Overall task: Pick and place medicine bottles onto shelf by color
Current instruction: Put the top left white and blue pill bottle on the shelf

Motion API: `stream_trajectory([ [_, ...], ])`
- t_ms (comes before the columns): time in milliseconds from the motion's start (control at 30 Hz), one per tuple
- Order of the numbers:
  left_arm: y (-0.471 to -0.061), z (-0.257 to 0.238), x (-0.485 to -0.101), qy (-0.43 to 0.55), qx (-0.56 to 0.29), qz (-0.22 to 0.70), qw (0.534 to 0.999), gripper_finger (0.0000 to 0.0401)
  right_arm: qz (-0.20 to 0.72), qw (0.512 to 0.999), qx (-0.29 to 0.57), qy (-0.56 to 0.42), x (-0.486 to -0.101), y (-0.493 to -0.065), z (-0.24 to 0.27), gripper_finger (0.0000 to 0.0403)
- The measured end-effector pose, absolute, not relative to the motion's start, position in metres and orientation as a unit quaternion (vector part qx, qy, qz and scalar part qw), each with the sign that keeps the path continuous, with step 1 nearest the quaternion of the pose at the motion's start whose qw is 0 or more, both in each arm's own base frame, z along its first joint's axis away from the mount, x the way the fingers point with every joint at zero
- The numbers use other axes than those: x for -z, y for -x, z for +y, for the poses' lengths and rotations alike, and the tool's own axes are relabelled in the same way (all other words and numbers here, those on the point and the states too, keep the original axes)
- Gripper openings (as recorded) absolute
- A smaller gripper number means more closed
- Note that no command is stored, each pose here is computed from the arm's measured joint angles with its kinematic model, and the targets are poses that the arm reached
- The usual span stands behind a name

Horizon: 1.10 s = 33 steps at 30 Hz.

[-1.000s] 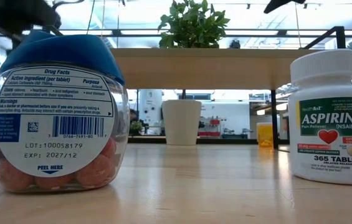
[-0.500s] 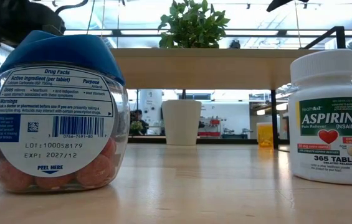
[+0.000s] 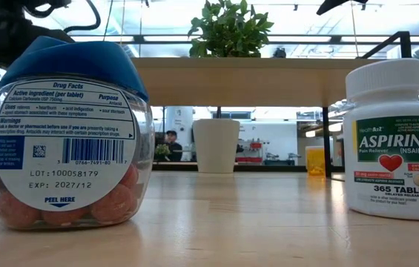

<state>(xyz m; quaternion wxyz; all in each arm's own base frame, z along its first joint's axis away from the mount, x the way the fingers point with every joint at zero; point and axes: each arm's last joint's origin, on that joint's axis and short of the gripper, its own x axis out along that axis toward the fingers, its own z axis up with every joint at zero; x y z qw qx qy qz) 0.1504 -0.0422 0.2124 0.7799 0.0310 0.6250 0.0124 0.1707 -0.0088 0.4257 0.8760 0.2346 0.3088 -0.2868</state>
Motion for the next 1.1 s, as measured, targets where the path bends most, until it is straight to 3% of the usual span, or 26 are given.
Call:
stream_trajectory([
  [600,-0.151,-0.042,-0.211,0.024,-0.055,0.62,0.782,0.0345,0.309,0.876,0.287,-0.234,-0.426,-0.171,-0.009,0.0269],
  [867,-0.141,-0.041,-0.193,0.095,-0.1,0.648,0.749,0.0345,0.308,0.876,0.29,-0.232,-0.426,-0.171,-0.009,0.0269],
  [1100,-0.145,-0.042,-0.194,0.103,-0.095,0.633,0.761,0.0345,0.307,0.876,0.291,-0.23,-0.426,-0.171,-0.009,0.0269],
])
